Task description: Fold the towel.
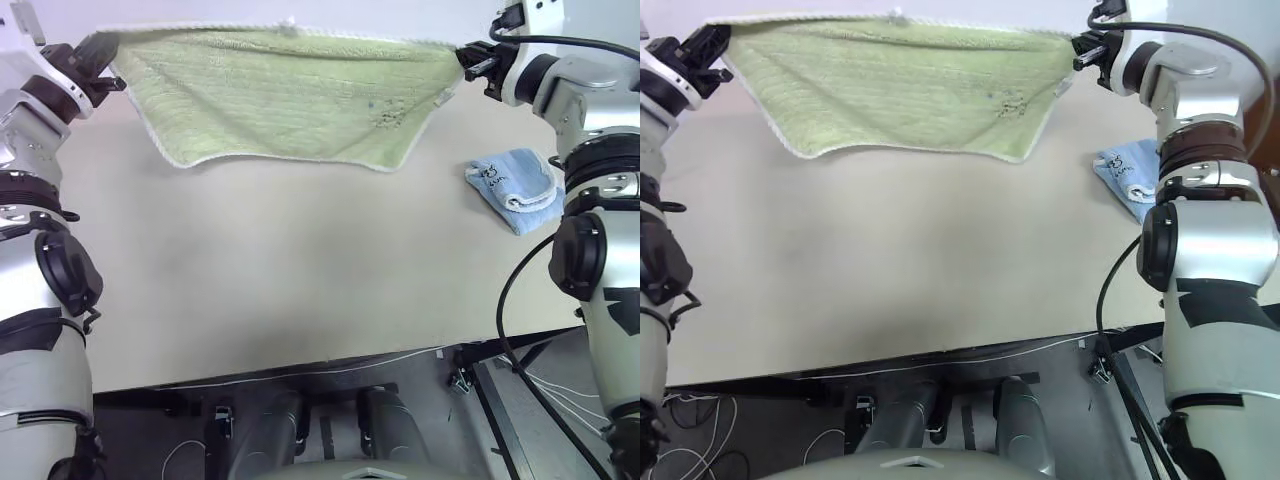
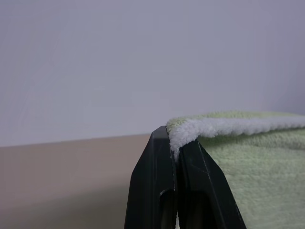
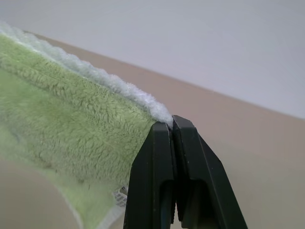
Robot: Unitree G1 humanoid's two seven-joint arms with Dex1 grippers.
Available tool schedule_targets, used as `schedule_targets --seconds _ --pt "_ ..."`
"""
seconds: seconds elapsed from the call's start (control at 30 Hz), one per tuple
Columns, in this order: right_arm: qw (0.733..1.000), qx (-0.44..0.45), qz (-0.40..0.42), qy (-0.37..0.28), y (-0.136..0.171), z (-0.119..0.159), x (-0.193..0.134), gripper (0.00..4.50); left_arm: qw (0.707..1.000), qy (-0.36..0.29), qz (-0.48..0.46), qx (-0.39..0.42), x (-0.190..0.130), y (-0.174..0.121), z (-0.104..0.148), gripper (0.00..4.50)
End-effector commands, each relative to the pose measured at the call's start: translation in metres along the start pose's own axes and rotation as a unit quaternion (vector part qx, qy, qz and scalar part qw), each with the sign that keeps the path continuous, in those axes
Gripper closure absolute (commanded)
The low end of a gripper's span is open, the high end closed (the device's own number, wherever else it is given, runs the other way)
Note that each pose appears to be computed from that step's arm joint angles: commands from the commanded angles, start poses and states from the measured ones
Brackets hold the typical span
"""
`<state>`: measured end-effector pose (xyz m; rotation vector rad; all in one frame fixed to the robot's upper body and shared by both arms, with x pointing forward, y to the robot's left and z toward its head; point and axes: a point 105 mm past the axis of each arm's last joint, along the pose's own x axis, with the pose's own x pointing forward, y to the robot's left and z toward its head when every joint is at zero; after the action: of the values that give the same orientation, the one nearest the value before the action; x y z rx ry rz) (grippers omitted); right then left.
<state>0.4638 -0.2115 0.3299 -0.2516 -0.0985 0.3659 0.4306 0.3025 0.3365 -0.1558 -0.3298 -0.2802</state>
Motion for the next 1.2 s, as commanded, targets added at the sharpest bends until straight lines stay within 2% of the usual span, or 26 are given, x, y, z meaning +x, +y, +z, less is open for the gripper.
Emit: schedule_targets --seconds 0.03,0.13,0.2,0.43,0.6,0.7,0.8,1.07,1.17,1.2 --pt "0.996 -0.003 -0.068 -0.055 -0.016 0.03 -0.003 4.5 0.998 -0.026 0.043 0.032 0.004 0.005 0.017 4.47" --pt "0.994 0.001 -0.081 -0.076 -0.019 0.037 -0.003 4.5 0.996 -0.013 0.078 0.035 0.006 0.01 0.01 4.47" --pt "0.995 -0.011 -0.07 -0.076 -0.018 0.037 -0.005 4.5 0.997 -0.007 0.064 0.031 0.006 0.007 0.004 4.47" --pt "0.997 -0.033 0.003 -0.074 -0.021 0.025 -0.021 4.5 0.991 0.057 -0.121 -0.02 -0.022 -0.011 -0.029 4.47" --pt "0.983 -0.055 0.165 -0.058 0.003 0.001 -0.047 4.5 0.969 0.132 -0.202 -0.044 -0.066 -0.006 -0.049 4.47" --pt "0.973 -0.044 0.226 -0.031 0.013 -0.017 -0.068 4.5 0.953 0.186 -0.234 -0.048 -0.095 -0.004 -0.06 4.47" --pt "0.958 -0.052 0.282 0.03 0.025 -0.048 -0.094 4.5 0.939 0.214 -0.26 -0.068 -0.121 -0.01 -0.057 4.47" --pt "0.944 -0.067 0.303 0.112 0.024 -0.074 -0.14 4.5 0.905 0.289 -0.302 -0.08 -0.17 -0.045 -0.059 4.47" --pt "0.944 -0.075 0.293 0.13 0.016 -0.079 -0.151 4.5 0.891 0.33 -0.307 -0.052 -0.185 -0.056 -0.075 4.47" --pt "0.945 -0.076 0.288 0.133 0.013 -0.082 -0.153 4.5 0.877 0.357 -0.319 -0.041 -0.195 -0.06 -0.083 4.47"
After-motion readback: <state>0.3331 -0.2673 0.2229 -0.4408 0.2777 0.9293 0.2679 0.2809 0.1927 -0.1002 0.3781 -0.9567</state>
